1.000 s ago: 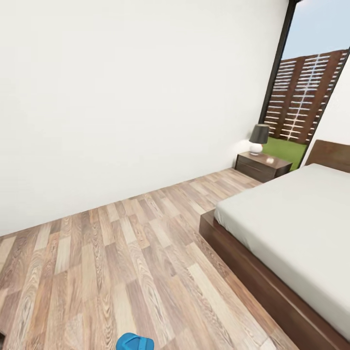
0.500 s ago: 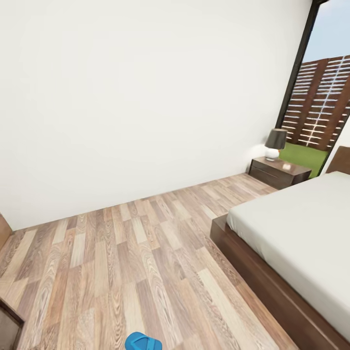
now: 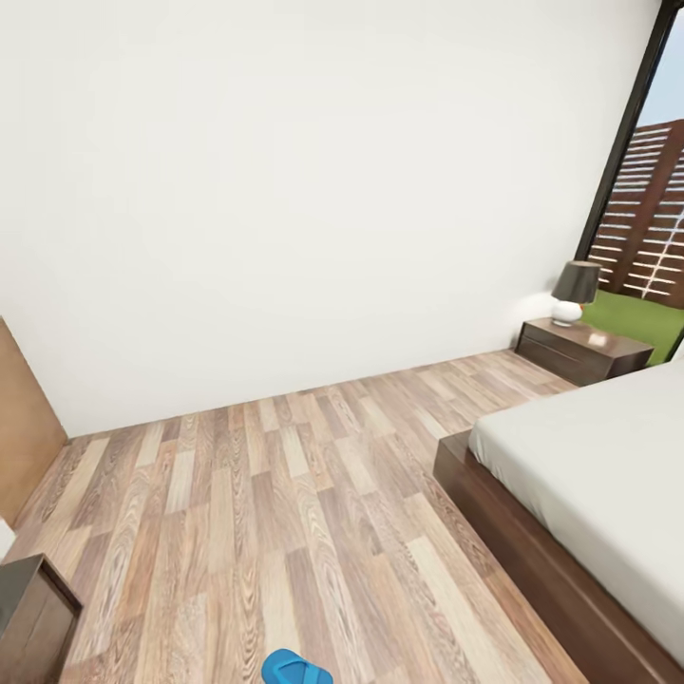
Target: In the bedroom, move the book from the bed onto either nightstand, and place the two sandals side by side next to the bed.
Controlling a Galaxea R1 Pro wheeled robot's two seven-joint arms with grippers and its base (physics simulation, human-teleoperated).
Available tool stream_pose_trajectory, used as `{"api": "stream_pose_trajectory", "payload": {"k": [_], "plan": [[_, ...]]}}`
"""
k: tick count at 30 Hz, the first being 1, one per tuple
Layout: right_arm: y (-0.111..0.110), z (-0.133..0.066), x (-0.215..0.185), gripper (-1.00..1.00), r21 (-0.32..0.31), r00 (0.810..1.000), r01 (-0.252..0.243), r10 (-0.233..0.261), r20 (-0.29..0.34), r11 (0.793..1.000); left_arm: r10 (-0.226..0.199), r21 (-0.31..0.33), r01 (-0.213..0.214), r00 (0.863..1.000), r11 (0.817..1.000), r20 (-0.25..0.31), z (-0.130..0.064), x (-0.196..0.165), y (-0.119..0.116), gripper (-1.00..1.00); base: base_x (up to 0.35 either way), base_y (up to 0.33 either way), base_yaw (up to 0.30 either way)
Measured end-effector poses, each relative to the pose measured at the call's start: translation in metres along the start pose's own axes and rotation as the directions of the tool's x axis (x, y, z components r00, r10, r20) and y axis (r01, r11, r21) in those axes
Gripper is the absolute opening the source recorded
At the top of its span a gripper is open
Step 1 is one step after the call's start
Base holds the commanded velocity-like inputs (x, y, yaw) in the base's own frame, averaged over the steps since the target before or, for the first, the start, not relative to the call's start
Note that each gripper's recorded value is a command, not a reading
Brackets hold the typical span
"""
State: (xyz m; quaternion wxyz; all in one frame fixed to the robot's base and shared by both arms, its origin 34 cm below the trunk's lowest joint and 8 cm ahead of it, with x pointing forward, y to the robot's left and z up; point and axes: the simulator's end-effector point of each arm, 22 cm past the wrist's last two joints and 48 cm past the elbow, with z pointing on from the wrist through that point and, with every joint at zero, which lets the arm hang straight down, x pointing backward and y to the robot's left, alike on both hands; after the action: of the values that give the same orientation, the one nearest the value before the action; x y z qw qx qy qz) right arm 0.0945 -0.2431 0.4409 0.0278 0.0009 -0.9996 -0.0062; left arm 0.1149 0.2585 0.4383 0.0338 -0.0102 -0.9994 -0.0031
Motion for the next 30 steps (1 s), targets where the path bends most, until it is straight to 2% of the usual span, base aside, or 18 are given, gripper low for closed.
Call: {"api": "stream_pose_trajectory", "payload": {"k": [13, 30], "plan": [[0.000, 0.000, -0.006, 1.00, 0.000, 1.000, 0.000, 0.000, 0.015, 1.000, -0.001, 0.000, 0.001, 1.000, 1.000, 0.019, 0.000, -0.008, 0.000, 1.00, 0.053, 0.035, 0.165], [0.000, 0.000, -0.011, 1.00, 0.000, 1.000, 0.000, 0.000, 0.029, 1.000, -0.001, 0.000, 0.001, 0.999, 1.000, 0.033, 0.000, -0.013, 0.000, 1.00, 0.036, 0.023, 0.019]]}}
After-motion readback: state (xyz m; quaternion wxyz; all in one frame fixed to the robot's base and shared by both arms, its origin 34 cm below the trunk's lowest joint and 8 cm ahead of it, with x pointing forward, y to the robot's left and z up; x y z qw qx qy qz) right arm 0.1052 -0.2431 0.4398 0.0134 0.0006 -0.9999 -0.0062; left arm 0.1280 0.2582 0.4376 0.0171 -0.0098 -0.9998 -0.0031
